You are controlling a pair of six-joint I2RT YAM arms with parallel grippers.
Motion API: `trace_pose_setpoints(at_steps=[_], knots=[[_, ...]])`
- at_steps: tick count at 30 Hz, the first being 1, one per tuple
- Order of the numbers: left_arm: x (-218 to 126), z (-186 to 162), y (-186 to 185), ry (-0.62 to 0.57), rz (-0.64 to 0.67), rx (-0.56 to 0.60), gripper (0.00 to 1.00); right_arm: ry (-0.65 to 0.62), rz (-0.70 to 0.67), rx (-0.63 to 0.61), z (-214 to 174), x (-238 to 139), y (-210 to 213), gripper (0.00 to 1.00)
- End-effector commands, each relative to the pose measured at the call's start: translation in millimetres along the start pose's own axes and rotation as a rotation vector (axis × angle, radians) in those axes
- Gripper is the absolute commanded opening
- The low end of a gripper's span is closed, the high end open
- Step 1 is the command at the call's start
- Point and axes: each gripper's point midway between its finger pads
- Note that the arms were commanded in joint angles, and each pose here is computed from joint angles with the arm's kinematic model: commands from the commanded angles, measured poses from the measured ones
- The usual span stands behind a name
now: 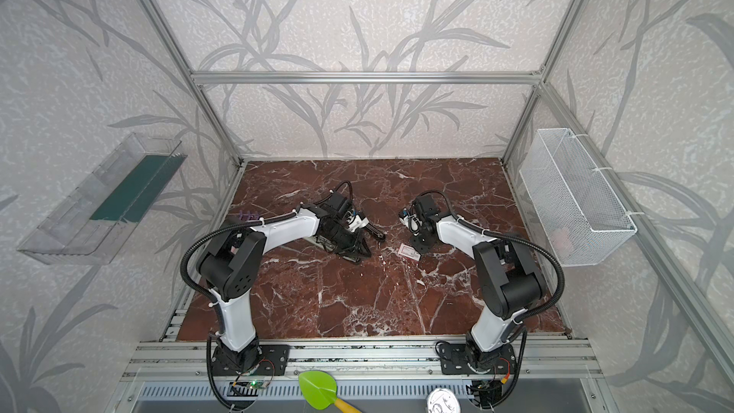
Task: Load the staples into the stapler
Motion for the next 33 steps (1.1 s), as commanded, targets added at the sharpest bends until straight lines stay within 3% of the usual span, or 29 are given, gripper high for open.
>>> trace_pose_setpoints(at_steps=[1,12,19,24,29,33], knots=[[-12.1,2.0,-9.8,-0.035,-0.007,0.021,0.17,0.118,-0.061,0.008,-16.8,6.0,-11.1,0.44],[-10.6,1.3,-7.8,-0.024,-0.006,0.017,0.17,0.197,0.075,-0.035,-41.0,-11.3,38.1,0.43],[-10.4,5.1,-7.4,-0.036,-0.001,0.016,0.17,0.134,0.193,-0.076,-17.1,-17.1,87.1,0.43],[-12.0,6.1,-8.0,-0.046,0.002,0.007,0.18,-0.008,0.357,-0.041,17.8,-28.6,118.3,0.43],[-14.1,3.1,-7.2,-0.051,0.01,0.007,0.18,-0.162,0.376,0.023,42.1,-59.3,96.2,0.5],[-11.9,6.2,-6.6,-0.061,0.004,-0.004,0.18,-0.241,0.329,0.126,61.3,-54.5,60.8,0.49]])
Point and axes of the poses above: each gripper's point midway between its finger pads, its own x axis out along the fingers, its own y axis along the line the jaws close on, z = x × y, and after that the axes turned 6 degrees about x, right-handed
